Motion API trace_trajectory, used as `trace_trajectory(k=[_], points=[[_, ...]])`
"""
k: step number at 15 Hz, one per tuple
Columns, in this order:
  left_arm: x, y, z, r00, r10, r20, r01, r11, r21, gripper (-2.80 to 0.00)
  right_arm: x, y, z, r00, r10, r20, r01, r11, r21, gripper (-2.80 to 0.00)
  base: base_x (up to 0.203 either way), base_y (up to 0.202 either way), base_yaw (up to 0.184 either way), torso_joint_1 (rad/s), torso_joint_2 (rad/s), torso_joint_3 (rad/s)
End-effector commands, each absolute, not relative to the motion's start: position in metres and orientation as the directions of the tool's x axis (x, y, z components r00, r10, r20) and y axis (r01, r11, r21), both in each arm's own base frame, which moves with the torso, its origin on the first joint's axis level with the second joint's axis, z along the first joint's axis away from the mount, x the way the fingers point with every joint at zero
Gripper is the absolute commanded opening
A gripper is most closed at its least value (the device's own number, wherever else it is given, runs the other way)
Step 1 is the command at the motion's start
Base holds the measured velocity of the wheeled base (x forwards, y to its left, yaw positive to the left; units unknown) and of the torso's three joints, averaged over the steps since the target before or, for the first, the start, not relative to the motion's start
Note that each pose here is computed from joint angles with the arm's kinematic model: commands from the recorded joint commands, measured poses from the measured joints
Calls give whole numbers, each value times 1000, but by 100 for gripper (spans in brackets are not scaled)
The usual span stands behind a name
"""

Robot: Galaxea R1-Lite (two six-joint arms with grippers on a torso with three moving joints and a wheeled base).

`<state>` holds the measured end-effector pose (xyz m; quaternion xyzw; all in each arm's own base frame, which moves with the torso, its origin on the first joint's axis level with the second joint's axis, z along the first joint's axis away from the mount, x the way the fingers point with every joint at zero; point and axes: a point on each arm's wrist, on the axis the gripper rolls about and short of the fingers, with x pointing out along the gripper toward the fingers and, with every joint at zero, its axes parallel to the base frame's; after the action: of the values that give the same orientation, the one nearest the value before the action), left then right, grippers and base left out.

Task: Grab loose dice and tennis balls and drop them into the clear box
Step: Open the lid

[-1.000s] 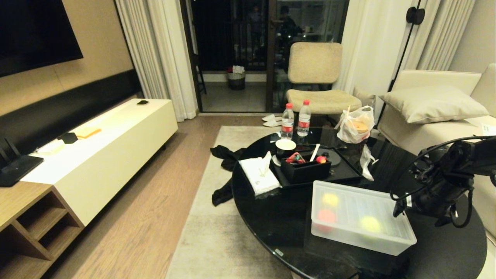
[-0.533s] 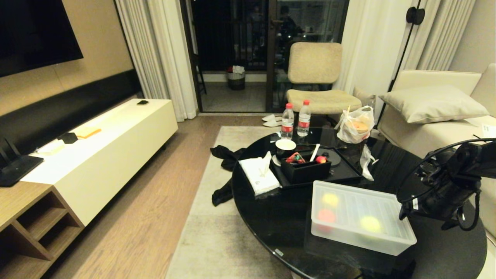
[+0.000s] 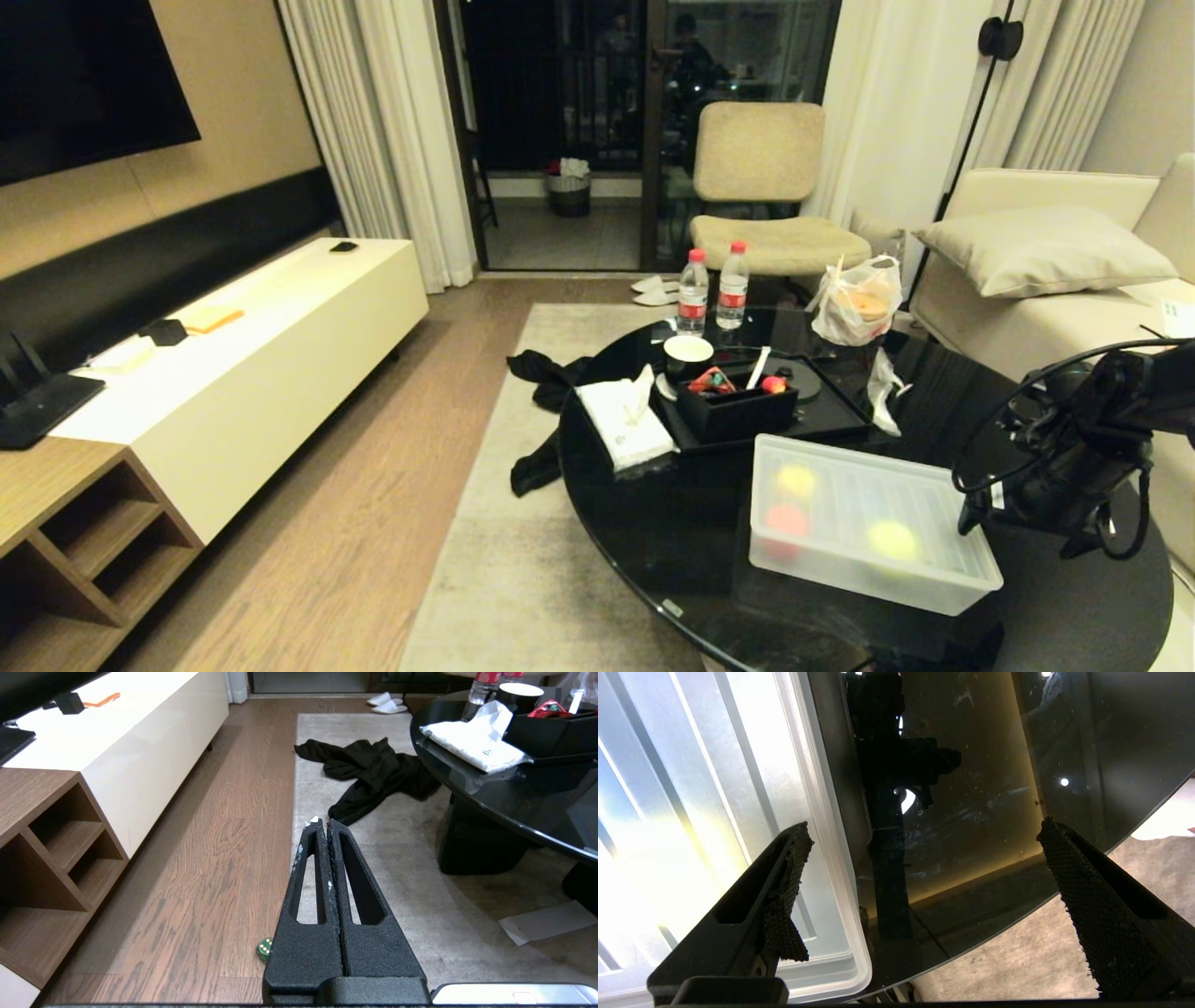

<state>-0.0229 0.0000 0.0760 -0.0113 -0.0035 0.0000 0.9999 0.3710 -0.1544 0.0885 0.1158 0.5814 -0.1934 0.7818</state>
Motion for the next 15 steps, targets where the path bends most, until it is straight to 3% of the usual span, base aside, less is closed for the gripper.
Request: trace_trajectory(k=[1,4,5,15], points=[[-23,0,75,1000,0,3,0,1000,-23,-280,372,-154,90,253,-170,-952,436,899,-45,0,0,0,0,0,0,0],[-23,0,75,1000,0,3,0,1000,-23,-280,371,-154,92,256,-171,-952,436,899,-45,0,0,0,0,0,0,0],[-23,0,75,1000,0,3,0,1000,-23,-280,371,-154,92,256,-170,-952,436,899,-43,-280,0,0,0,0,0,0],[-23,0,75,1000,0,3,0,1000,-23,-280,380,-140,76,228,-140,-964,408,912,-36,-280,0,0,0,0,0,0]])
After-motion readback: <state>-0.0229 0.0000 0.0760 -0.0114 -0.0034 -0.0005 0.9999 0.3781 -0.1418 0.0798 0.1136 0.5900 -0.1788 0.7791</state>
